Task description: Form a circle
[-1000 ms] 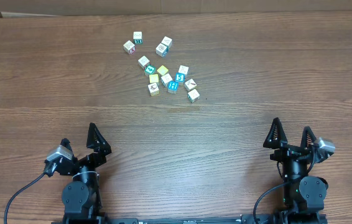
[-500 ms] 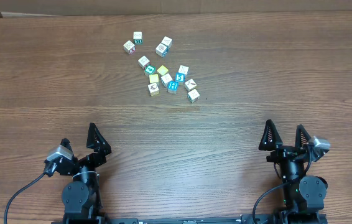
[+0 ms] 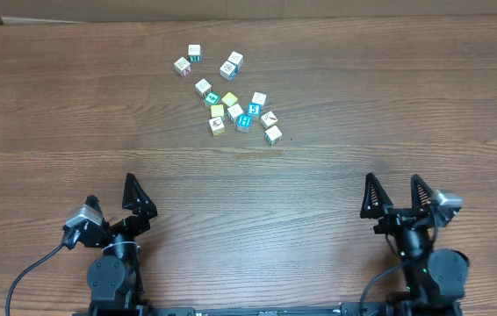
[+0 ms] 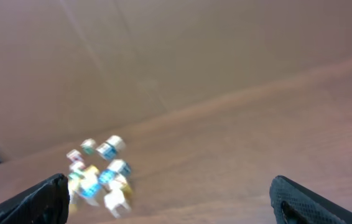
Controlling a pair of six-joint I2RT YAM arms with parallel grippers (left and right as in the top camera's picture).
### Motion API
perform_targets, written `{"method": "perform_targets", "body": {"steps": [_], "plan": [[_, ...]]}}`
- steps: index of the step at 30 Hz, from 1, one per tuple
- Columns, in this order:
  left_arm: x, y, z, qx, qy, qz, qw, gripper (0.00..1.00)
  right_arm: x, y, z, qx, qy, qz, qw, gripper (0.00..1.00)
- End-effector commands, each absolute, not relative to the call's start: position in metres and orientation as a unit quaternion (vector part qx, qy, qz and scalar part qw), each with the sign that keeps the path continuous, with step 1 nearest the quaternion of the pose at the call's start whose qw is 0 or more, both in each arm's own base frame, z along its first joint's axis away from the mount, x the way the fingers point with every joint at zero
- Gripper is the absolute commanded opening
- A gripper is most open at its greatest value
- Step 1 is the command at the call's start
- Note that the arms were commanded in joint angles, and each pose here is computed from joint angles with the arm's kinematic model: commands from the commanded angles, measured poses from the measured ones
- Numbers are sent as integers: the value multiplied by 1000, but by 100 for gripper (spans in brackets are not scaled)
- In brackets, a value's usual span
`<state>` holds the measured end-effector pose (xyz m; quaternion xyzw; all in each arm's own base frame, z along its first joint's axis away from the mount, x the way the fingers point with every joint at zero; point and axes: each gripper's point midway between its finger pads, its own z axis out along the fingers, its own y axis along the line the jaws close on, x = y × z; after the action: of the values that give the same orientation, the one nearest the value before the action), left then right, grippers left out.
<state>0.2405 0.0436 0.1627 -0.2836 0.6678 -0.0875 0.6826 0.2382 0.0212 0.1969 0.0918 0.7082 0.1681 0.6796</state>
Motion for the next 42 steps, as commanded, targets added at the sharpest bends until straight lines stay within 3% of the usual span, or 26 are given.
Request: {"method": "perform_targets", "body": {"steps": [1, 14, 26, 32, 41, 42], "plan": [[240, 45, 163, -283, 666, -81, 686, 100, 222, 28, 256, 60, 668, 181, 719, 100], [240, 45, 163, -283, 666, -81, 686, 100, 188, 39, 382, 17, 671, 186, 718, 100], [240, 45, 163, -283, 666, -81, 686, 99, 257, 52, 479, -16, 766, 177, 617, 100], [240, 45, 163, -283, 666, -81, 686, 100, 314, 64, 482, -21, 835, 197, 513, 100], [240, 45, 163, -283, 666, -81, 686, 100, 401, 99, 414, -36, 886, 287, 362, 100], [240, 45, 163, -283, 666, -81, 686, 99, 405, 103, 404, -36, 889, 298, 345, 91]]}}
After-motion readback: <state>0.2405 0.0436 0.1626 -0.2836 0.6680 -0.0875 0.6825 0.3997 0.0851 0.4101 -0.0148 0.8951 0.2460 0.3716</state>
